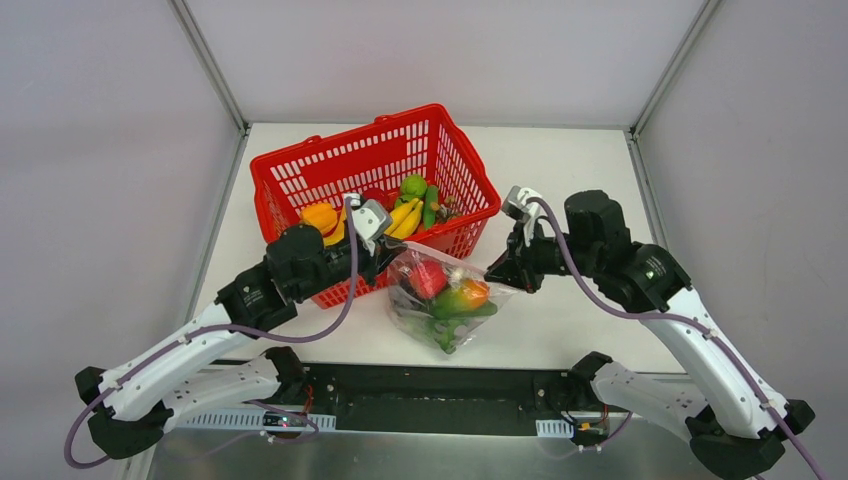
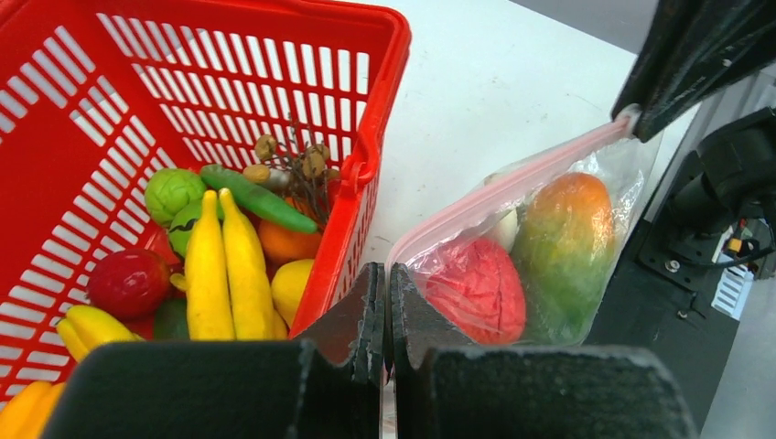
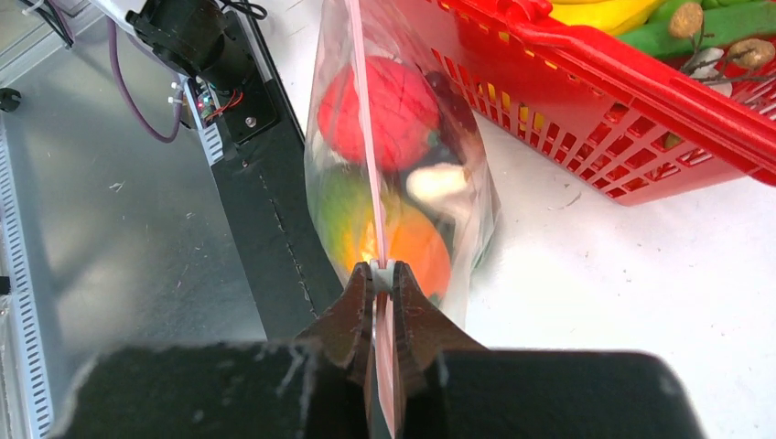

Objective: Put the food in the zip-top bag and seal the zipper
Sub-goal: Zip the zipper food storage bag at the center of the board, then place the zipper food storage bag at the center of the board.

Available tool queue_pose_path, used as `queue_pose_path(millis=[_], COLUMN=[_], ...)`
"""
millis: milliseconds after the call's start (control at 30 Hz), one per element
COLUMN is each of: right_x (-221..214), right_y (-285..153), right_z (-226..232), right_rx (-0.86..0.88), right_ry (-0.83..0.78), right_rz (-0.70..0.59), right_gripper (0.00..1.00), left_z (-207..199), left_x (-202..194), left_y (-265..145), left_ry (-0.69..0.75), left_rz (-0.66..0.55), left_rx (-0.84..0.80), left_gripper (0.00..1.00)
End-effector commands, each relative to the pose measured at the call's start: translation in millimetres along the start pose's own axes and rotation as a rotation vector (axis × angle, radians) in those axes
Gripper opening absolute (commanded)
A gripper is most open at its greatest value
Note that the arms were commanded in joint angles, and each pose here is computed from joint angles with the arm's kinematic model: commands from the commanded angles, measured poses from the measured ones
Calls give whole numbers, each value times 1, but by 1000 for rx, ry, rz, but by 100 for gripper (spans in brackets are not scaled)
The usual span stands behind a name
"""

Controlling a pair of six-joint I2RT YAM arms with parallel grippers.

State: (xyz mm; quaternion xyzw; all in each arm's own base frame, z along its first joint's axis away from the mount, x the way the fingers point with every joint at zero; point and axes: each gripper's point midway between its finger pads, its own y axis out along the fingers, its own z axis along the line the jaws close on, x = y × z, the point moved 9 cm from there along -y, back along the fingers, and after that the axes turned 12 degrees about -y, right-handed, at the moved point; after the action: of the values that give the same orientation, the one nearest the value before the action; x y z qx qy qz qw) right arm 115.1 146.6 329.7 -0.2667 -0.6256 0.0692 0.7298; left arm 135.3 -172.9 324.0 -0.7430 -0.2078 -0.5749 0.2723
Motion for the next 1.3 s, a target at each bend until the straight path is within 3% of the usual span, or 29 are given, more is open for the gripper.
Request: queue_pose_path(millis=[0, 367, 667, 700, 733, 767, 900, 1033, 1267], right_x=[-1, -7, -7, -5, -2, 1, 12, 22, 33], right_y=[-22, -38, -48, -48, -48, -47, -32, -9, 28], right_z=[10, 15, 19, 19, 20, 20, 18, 2, -24], right_rx=[-51, -113, -143, -128, -117, -110, -51, -57, -21], right_ry=[42, 91, 65, 60, 51, 45, 31, 37, -6], right_rz=[17, 110, 86, 72, 53, 23, -85, -144, -99], right_gripper=[0, 0, 0, 6, 24, 36, 59, 71, 78], left_z=[17, 21, 20, 20, 19, 18, 12, 7, 0], left_x=[7, 4, 3, 3, 2, 2, 2, 2, 2], left_y=[-12, -12, -11, -11, -10, -9, -7, -6, -5], left_ry=[-15, -28, -32, -32, -31, -28, -22, -12, -6], left_rz=[-66, -49, -56, -53, -51, -51, -45, -37, -23], left_rx=[168, 215, 198, 199, 191, 169, 99, 39, -44], left_gripper=[0, 0, 0, 0, 0, 0, 0, 0, 0])
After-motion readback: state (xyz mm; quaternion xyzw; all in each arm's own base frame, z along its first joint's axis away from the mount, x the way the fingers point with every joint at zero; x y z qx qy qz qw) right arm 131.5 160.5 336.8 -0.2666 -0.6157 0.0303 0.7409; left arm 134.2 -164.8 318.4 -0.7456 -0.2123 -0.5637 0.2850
